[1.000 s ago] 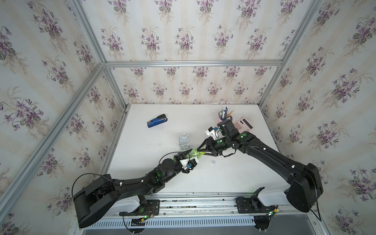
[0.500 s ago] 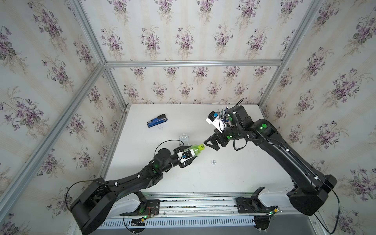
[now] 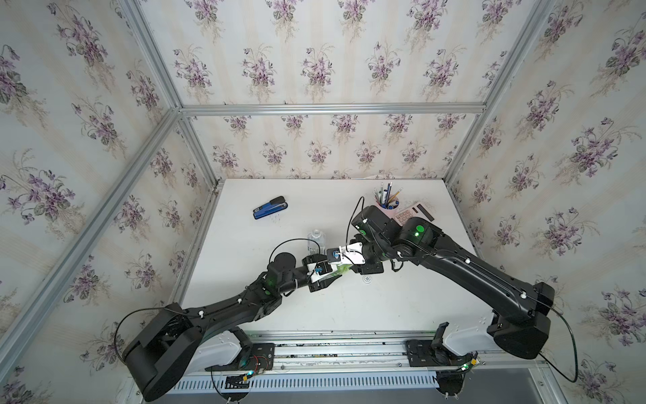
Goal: Screw on the bottle caps
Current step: Screw the bottle cap onto the plastic bottle.
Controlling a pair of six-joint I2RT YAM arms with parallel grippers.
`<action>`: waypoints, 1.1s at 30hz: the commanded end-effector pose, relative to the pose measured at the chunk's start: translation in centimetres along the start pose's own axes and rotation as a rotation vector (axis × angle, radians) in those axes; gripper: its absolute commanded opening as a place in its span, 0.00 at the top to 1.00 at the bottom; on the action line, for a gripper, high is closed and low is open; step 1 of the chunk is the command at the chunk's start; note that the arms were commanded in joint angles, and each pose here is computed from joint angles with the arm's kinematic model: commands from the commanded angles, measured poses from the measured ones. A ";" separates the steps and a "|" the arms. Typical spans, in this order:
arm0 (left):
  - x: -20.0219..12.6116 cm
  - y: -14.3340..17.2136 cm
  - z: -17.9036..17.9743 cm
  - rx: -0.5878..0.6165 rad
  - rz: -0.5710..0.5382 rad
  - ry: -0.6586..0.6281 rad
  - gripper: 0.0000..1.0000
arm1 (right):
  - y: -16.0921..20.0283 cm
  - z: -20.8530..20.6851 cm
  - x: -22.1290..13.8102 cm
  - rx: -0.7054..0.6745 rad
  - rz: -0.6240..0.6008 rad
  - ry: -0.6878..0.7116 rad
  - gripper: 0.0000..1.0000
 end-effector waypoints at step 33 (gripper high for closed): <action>-1.2 -1.2 -1.2 0.101 -0.124 -0.226 0.44 | 1.8 -3.6 5.6 1.381 -0.182 -0.348 0.78</action>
Point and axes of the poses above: each gripper's point midway between its finger pads, its own x axis out along the fingers, its own z axis along the line the jaws close on, y = z × x, the point moved 10 cm from there along -x, back along the fingers, and after that the axes turned 10 degrees about -x, right-handed, at the moved point
